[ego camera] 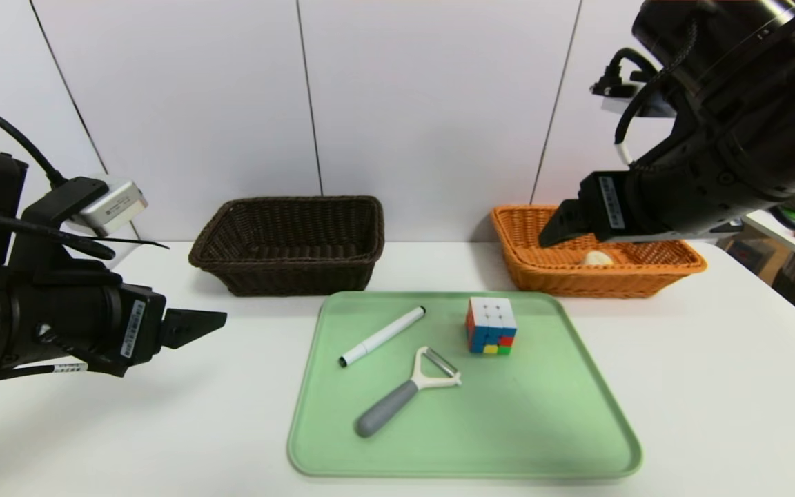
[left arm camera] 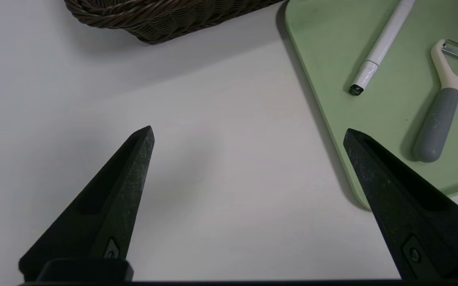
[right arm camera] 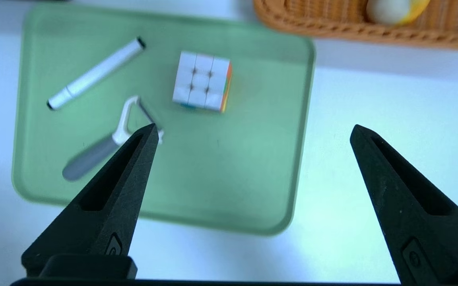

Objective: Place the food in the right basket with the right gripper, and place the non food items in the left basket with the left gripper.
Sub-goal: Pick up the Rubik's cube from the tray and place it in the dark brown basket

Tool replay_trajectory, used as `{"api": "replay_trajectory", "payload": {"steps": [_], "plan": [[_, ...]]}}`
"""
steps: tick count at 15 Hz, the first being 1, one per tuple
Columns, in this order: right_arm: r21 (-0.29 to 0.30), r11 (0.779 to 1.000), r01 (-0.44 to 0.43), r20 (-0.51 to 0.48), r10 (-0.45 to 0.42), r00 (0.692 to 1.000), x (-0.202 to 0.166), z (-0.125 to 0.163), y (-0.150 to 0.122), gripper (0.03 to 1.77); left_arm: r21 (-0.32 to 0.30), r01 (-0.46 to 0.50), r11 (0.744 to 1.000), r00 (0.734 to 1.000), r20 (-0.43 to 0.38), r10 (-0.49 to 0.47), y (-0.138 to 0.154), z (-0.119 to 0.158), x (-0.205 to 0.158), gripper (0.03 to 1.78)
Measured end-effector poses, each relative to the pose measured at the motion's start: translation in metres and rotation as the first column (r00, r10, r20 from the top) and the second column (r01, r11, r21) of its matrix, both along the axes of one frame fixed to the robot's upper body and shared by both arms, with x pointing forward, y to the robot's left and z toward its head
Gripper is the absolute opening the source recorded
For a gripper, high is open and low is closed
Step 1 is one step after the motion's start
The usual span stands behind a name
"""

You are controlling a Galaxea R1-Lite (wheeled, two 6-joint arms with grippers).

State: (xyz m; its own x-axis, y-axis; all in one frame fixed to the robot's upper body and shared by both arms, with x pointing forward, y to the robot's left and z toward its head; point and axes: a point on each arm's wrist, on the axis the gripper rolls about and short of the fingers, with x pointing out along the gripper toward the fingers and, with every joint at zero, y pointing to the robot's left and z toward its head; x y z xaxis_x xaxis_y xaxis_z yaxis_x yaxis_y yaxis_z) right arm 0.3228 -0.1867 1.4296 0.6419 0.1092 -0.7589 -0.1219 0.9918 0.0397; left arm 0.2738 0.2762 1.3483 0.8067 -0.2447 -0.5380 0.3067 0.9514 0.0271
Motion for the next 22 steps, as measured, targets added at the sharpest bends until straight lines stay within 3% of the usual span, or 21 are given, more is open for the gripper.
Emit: {"api": "replay_trajectory", "payload": {"steps": [6,9,14,18,22], "plan": [[0.021,0.996,0.089,-0.142,-0.085,0.986,0.005,-0.031,0.034,1.69,-0.001,-0.002,1.0,1.0,0.011,0.002,0.005,-0.003,-0.016,1.69],[-0.001,0.995,0.099,-0.182,-0.097,0.978,0.019,-0.051,0.05,1.69,-0.002,-0.001,1.0,1.0,0.017,0.001,0.006,-0.002,-0.02,1.69],[-0.005,0.993,0.12,-0.2,-0.119,0.973,0.045,-0.084,0.074,1.69,-0.003,-0.002,1.0,1.0,0.019,0.002,0.007,-0.003,-0.022,1.69],[-0.062,0.985,0.163,-0.2,-0.173,0.964,0.059,-0.106,0.082,1.69,-0.003,-0.003,1.0,1.0,0.021,0.003,0.007,-0.003,-0.022,1.69],[-0.062,0.983,0.176,-0.188,-0.184,0.965,0.068,-0.119,0.089,1.69,-0.005,-0.001,1.0,1.0,0.022,0.002,0.007,-0.002,-0.022,1.69]]}}
